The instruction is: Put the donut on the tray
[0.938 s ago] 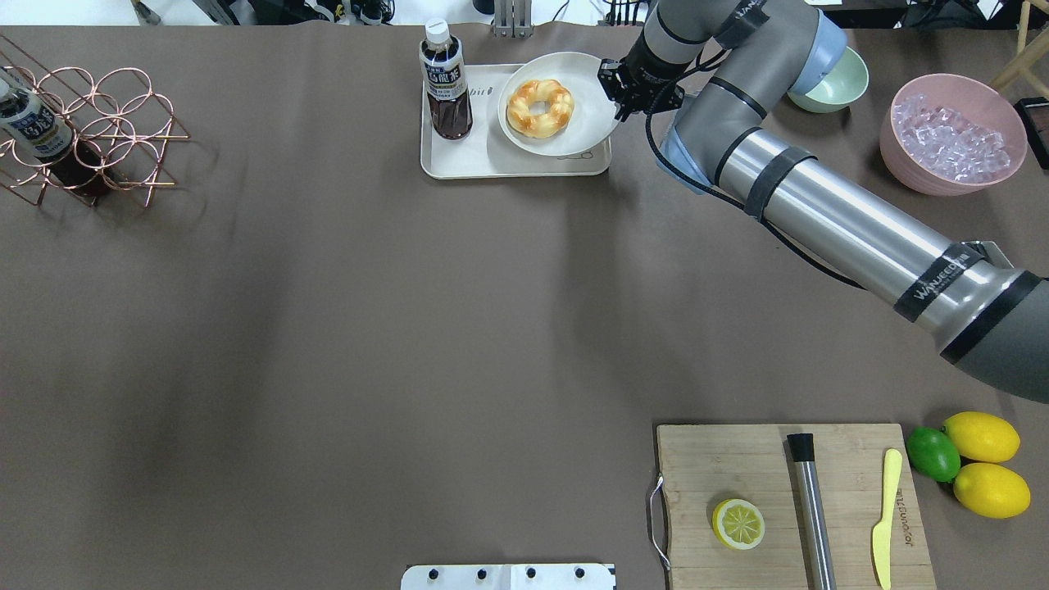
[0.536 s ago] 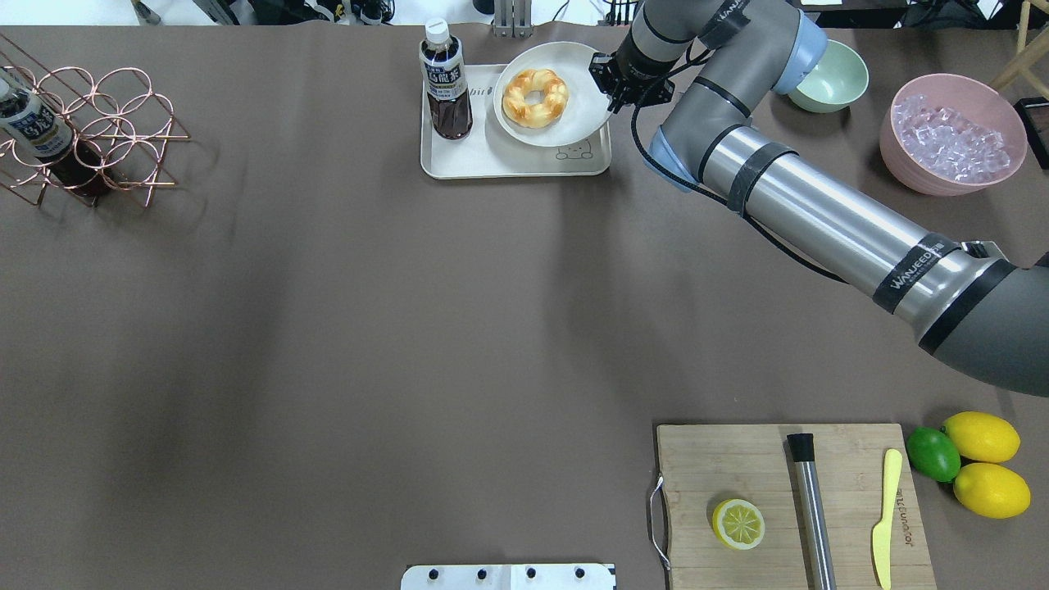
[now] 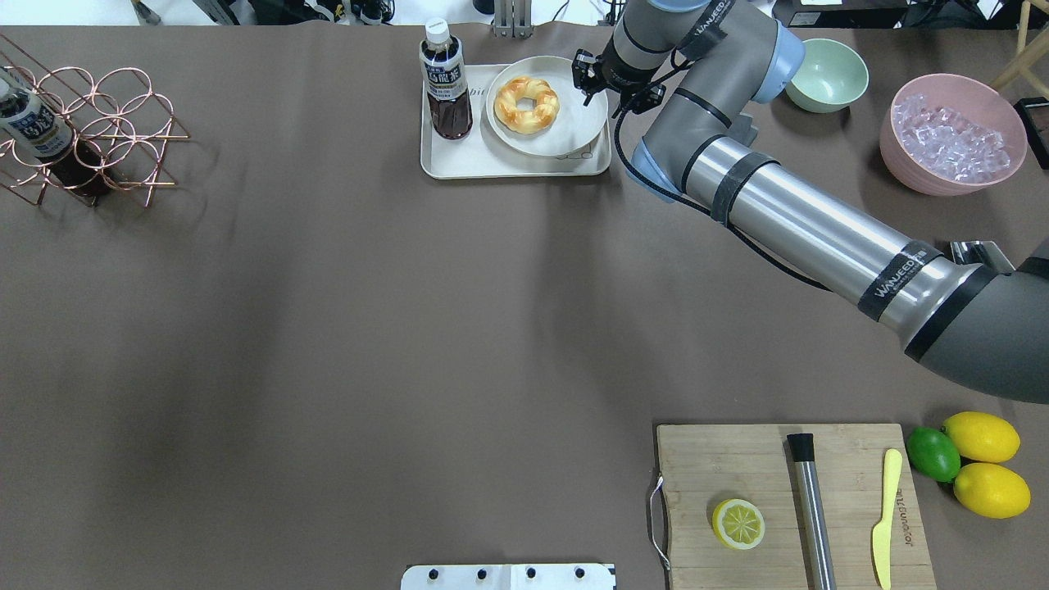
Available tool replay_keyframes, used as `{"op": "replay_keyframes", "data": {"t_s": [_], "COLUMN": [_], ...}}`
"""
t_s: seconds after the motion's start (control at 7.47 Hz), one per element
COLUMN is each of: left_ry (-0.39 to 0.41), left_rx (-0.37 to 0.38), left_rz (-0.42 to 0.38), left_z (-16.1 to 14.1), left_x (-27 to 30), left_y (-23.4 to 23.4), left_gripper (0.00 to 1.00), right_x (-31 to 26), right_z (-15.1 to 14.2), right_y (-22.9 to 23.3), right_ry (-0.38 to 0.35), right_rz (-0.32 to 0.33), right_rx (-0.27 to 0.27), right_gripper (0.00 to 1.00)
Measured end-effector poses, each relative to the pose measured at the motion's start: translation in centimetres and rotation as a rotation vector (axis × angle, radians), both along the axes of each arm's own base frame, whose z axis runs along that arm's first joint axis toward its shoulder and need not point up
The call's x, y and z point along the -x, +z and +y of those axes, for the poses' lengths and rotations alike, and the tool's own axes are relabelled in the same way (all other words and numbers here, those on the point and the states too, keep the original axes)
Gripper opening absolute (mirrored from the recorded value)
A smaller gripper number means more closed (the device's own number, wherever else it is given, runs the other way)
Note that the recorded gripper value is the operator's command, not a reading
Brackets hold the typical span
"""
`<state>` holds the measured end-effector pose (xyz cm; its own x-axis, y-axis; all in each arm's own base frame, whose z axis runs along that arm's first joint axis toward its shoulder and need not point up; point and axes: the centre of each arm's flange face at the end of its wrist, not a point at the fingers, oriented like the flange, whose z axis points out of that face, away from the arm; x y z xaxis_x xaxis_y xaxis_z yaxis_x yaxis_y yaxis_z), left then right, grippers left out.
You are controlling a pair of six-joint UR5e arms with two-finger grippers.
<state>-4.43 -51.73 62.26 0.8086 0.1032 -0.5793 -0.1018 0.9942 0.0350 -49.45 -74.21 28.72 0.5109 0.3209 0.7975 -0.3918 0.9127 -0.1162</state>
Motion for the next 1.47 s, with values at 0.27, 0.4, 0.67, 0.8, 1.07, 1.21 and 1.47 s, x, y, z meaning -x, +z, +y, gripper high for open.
{"op": "replay_keyframes", "data": {"t_s": [0.27,0.4,0.67,0.8,1.07,1.21,1.47], "left_ry": [0.0,0.0,0.0,0.0,0.0,0.0,0.0], "left_rx": [-0.001,-0.002,-0.002,-0.001,0.0,-0.001,-0.004], "left_rz": [0.0,0.0,0.0,0.0,0.0,0.0,0.0], "left_z": [0.0,-0.1,-0.2,-0.1,-0.1,-0.1,-0.1], "left_x": [0.0,0.0,0.0,0.0,0.0,0.0,0.0], "left_y": [-0.1,-0.2,-0.1,-0.1,-0.1,-0.1,-0.2], "left_gripper": [0.98,0.98,0.98,0.98,0.98,0.98,0.98], "right_x": [-0.3,-0.9,-4.6,-7.9,-15.8,-19.0,-25.5], "right_z": [-0.1,-0.1,0.8,2.0,4.4,5.9,11.0], "right_y": [-0.2,-0.3,0.9,2.0,2.3,1.8,4.3], "right_ry": [0.004,0.003,-0.031,-0.06,-0.122,-0.147,-0.241], "right_rz": [-0.008,-0.016,-0.061,-0.09,-0.104,-0.081,0.027], "right_rx": [-0.009,-0.013,-0.029,-0.034,-0.037,-0.04,-0.056], "right_gripper": [1.0,1.0,1.0,1.0,1.0,1.0,1.0]}}
